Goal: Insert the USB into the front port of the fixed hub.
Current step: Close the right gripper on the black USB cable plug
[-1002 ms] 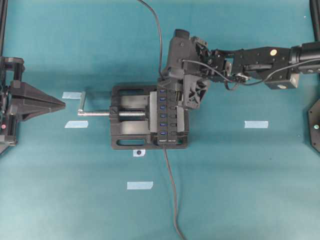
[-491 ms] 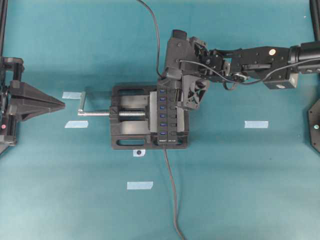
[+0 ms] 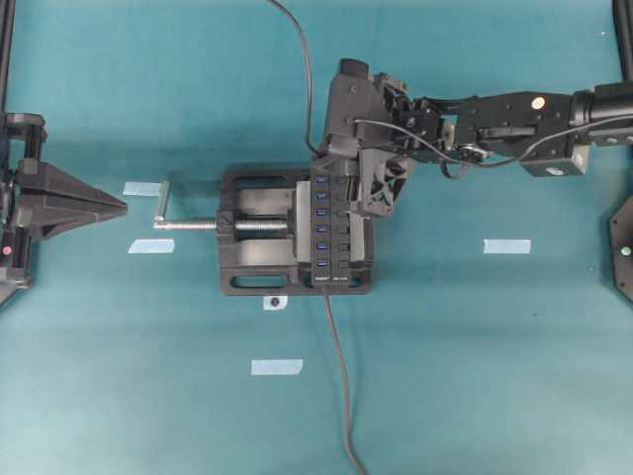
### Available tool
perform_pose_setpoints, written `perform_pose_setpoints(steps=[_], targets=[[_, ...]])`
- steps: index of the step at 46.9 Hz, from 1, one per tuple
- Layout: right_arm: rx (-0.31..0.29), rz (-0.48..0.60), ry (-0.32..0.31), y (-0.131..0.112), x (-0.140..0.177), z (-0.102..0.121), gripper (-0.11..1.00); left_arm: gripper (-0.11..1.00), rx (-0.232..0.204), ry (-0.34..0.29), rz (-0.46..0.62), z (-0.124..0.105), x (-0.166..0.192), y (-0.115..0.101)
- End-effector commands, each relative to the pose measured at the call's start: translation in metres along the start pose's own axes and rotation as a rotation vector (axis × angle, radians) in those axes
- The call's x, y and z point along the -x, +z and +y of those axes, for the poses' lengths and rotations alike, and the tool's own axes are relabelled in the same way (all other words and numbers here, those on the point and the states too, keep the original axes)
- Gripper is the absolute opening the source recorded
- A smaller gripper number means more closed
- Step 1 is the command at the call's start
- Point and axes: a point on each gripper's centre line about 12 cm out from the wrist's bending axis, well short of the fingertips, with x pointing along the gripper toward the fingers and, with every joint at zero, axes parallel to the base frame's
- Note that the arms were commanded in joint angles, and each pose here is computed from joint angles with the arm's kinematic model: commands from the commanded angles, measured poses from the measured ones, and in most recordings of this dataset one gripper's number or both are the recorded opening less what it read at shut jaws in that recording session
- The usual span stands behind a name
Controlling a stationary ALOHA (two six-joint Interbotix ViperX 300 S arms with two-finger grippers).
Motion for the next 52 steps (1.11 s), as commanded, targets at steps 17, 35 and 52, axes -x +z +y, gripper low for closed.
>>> perform_pose_setpoints(steps=[17, 35, 52], targets=[[0.007, -0.059, 0.006, 0.019, 0.011, 0.004, 0.06, 0.00, 0.000, 0.002, -0.009, 0.000, -0.001, 0.004], [-0.001, -0.087, 0.005, 0.027, 0.020, 0.004, 0.06, 0.00, 0.002, 0.001, -0.009, 0.000, -0.001, 0.004], [0.002, -0.083, 0.009, 0.033, 0.035, 0.005, 0.06, 0.00, 0.003, 0.001, -0.011, 0.000, -0.001, 0.004]])
